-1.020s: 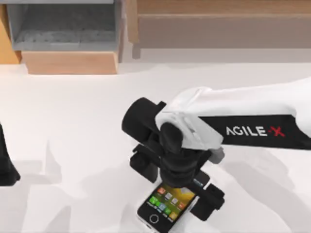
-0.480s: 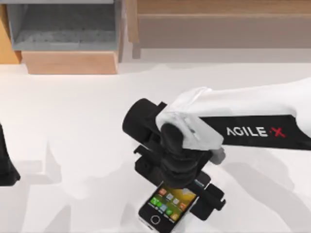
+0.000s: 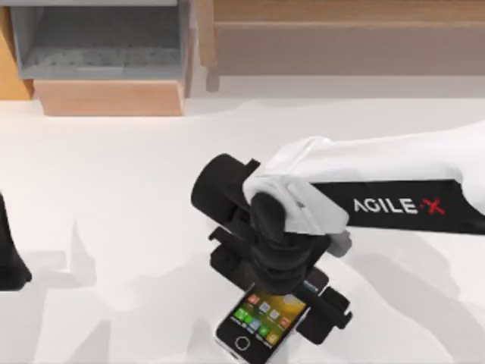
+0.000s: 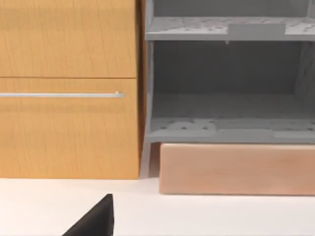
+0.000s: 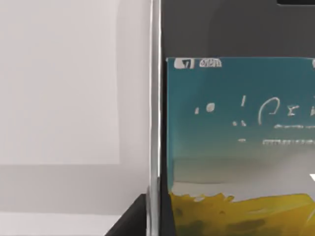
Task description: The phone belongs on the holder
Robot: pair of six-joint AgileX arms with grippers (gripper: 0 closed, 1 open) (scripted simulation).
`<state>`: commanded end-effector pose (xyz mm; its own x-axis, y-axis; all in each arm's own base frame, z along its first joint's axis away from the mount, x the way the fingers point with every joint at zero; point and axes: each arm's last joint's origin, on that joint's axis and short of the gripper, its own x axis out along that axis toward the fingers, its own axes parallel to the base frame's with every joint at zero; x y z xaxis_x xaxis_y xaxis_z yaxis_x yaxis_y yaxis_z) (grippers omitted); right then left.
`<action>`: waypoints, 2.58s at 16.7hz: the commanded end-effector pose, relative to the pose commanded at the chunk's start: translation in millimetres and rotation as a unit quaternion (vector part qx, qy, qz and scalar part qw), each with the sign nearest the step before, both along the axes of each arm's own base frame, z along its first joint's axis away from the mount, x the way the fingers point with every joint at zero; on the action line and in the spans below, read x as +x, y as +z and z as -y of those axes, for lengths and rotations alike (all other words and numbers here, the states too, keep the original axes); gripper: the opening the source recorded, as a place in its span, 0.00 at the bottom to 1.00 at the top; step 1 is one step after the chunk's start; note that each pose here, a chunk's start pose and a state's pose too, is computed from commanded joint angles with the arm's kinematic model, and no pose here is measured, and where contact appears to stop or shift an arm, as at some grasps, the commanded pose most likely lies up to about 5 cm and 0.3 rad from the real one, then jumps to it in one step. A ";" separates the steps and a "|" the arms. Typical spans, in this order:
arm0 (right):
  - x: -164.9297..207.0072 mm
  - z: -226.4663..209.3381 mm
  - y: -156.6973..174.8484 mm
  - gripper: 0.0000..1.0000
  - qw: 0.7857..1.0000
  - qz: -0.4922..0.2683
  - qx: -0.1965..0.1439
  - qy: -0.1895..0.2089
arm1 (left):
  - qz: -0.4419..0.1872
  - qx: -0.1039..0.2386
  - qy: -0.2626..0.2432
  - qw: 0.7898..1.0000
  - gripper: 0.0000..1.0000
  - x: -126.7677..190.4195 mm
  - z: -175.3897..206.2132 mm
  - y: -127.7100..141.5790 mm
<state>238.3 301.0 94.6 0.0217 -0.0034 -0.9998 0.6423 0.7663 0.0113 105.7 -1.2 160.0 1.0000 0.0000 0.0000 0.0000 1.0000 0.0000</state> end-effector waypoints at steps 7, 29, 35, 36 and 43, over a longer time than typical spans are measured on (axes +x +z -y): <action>-1.8 2.5 34.5 0.00 1.000 0.000 0.003 0.006 | 0.000 0.000 0.000 1.000 1.00 0.0 0.0 0.0; 72.7 264.6 169.1 0.00 0.935 0.244 0.235 0.101 | 0.000 0.000 0.000 1.000 1.00 0.0 0.0 0.0; 12.8 393.3 176.2 0.00 0.881 0.415 0.137 0.181 | 0.000 0.000 0.000 1.000 1.00 0.0 0.0 0.0; -1.3 409.3 174.4 0.00 0.872 0.435 0.109 0.193 | 0.000 0.000 0.000 1.000 1.00 0.0 0.0 0.0; -94.5 474.0 149.8 0.00 0.823 0.495 -0.095 0.260 | 0.000 0.000 0.000 1.000 1.00 0.0 0.0 0.0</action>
